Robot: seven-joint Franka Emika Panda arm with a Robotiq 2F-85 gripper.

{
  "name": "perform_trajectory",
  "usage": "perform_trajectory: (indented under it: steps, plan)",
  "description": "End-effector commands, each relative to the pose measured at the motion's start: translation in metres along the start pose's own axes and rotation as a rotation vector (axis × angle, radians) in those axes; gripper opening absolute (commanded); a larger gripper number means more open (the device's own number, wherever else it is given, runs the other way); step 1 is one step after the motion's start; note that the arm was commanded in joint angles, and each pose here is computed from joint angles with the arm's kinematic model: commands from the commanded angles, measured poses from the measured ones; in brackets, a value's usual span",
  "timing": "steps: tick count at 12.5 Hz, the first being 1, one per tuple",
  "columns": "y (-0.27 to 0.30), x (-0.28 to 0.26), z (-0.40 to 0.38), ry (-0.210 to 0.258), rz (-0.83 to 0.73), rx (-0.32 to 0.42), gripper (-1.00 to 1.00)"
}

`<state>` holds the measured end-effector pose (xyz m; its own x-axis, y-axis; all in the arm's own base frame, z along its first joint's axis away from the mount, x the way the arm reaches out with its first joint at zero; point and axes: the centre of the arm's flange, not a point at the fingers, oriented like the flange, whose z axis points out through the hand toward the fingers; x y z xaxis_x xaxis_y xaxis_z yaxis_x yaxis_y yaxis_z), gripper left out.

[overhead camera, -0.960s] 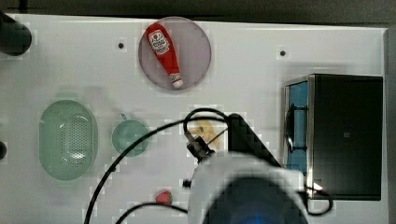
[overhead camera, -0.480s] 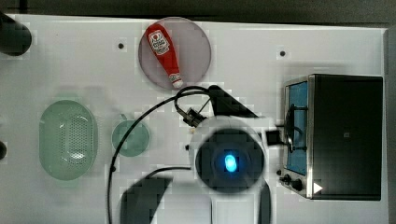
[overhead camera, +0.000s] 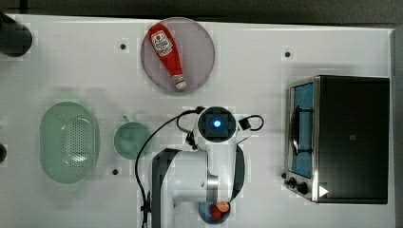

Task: Pick Banana and place it in mug.

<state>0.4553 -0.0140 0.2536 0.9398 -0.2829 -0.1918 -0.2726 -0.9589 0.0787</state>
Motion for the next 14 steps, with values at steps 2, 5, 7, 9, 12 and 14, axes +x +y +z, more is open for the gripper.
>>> perform_trajectory:
  steps: [2,5,7,9,12,14]
  plan:
    - [0.004,0.022,0.007,0.081,-0.203,0.013,1.0]
    - [0.003,0.031,0.047,0.096,-0.205,0.015,1.0]
    - [0.0,0.033,0.068,0.091,-0.209,0.015,1.0]
    - [-0.001,0.034,0.085,0.095,-0.206,0.016,1.0]
    - [-0.002,0.035,0.098,0.129,-0.205,0.023,0.69]
    - [-0.002,0.036,0.094,0.146,-0.2,0.026,0.16]
